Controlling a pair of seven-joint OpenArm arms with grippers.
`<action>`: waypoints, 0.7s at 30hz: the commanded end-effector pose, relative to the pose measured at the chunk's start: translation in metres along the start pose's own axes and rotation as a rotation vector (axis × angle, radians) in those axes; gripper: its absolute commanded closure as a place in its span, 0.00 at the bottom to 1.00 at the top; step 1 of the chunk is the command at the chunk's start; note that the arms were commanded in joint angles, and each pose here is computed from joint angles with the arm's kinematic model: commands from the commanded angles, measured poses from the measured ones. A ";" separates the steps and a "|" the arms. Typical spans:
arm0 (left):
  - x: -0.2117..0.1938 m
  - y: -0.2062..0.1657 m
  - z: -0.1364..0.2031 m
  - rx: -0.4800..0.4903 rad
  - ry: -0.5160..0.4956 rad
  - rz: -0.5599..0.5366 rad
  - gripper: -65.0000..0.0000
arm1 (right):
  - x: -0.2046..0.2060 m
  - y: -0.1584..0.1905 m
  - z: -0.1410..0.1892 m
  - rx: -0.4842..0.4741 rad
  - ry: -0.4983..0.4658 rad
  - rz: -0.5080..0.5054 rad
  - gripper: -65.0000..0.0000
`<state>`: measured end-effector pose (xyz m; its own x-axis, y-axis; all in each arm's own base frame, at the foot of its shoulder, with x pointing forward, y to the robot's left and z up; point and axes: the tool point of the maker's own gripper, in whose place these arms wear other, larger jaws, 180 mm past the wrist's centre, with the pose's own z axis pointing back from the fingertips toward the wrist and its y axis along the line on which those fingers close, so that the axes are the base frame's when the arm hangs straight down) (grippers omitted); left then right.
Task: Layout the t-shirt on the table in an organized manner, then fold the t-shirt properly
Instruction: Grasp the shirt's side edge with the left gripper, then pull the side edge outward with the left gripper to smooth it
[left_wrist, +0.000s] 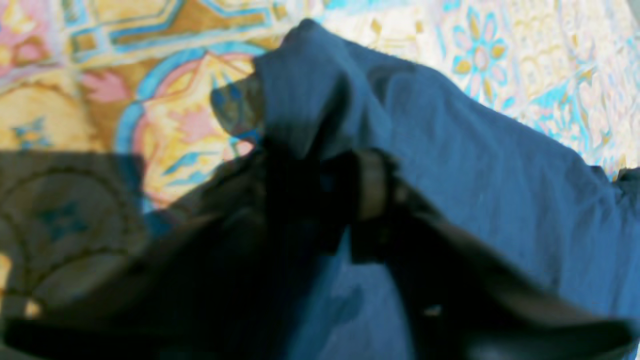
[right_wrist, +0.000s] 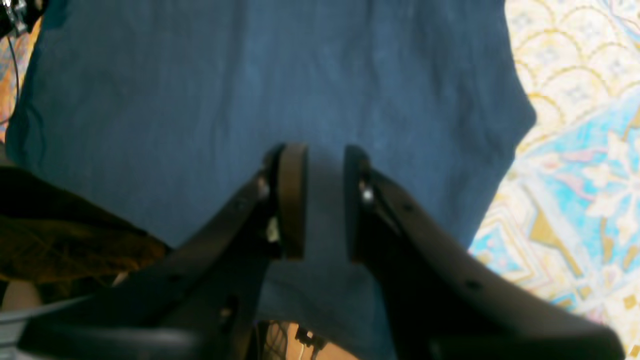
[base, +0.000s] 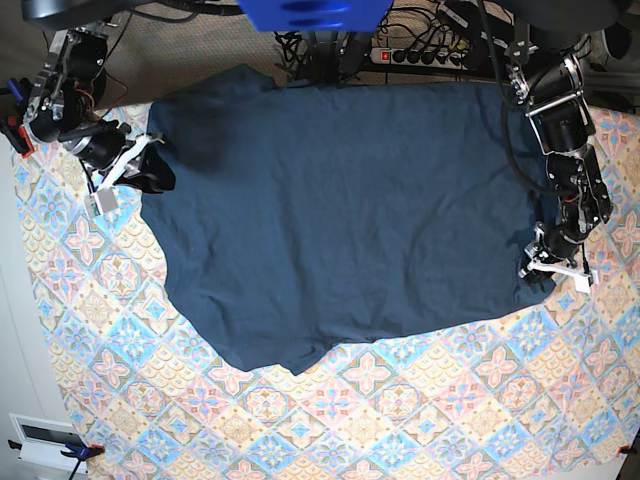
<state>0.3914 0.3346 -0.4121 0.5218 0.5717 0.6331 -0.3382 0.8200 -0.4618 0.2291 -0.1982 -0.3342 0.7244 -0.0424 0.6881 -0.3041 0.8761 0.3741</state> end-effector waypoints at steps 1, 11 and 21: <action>0.020 -0.009 -0.002 -0.013 -0.037 -0.008 0.91 | 0.012 0.000 0.006 0.000 -0.034 0.027 0.81; 0.087 -0.050 -0.033 -0.027 -0.161 0.021 1.00 | 0.013 0.000 0.006 -0.002 -0.034 0.028 0.81; 0.139 -0.093 -0.044 -0.030 -0.249 -0.065 0.99 | 0.012 0.000 0.006 -0.002 -0.035 0.026 0.81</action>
<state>0.5200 0.3226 -0.3350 0.3934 0.5176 0.7598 -0.2908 0.8541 -0.4313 0.2281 -0.1998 -0.3345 0.7269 -0.0402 0.6856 -0.3015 0.8782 0.3712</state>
